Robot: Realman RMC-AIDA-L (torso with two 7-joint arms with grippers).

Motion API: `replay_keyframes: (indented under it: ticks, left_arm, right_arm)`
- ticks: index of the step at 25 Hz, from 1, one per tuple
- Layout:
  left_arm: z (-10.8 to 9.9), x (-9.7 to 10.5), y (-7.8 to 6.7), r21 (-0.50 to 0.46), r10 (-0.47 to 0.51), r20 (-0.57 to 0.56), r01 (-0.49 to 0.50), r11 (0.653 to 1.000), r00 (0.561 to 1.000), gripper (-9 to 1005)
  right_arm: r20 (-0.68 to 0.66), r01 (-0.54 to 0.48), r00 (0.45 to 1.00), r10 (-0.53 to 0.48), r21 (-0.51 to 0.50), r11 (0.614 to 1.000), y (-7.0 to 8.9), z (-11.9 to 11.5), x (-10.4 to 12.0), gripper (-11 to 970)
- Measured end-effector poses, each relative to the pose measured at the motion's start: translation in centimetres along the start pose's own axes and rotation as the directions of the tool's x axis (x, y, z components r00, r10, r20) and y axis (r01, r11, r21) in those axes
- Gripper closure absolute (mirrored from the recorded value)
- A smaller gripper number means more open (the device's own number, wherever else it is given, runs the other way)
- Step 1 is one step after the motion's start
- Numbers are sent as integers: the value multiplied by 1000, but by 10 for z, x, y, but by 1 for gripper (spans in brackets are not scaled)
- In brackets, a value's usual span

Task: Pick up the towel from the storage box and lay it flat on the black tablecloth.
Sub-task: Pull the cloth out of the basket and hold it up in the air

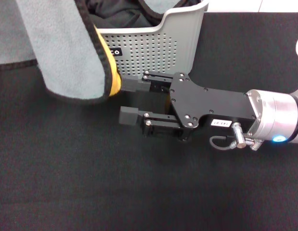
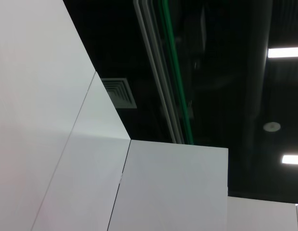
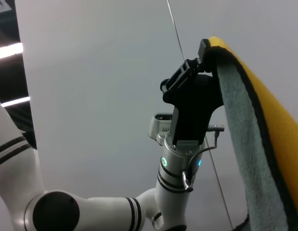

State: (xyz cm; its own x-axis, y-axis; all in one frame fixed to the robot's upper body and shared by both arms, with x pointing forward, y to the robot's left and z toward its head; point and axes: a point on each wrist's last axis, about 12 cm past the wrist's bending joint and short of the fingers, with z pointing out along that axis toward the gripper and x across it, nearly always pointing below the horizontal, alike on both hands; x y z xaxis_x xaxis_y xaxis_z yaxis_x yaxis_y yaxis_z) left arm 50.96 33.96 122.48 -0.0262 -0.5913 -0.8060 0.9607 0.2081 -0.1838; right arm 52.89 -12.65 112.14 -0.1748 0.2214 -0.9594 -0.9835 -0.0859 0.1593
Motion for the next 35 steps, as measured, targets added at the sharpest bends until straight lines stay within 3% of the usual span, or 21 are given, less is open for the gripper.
replay_keyframes:
  ticks: [14, 22, 35]
  left_arm:
    - [8, 3, 2, 25, -4, -1, 4, 1000, 1000, 990]
    - [14, 6, 3, 46, -8, 9, 8, 999, 1000, 989]
    - [15, 8, 3, 45, -13, 7, 13, 999, 1000, 988]
  right_arm:
    - [-40, -38, 998, 42, 99, 994, -11, -2, 6, 351]
    - [-72, -28, 997, 34, 74, 997, -12, 10, 5, 354]
    - [-60, -7, 998, 13, 93, 996, -12, 8, 6, 706]
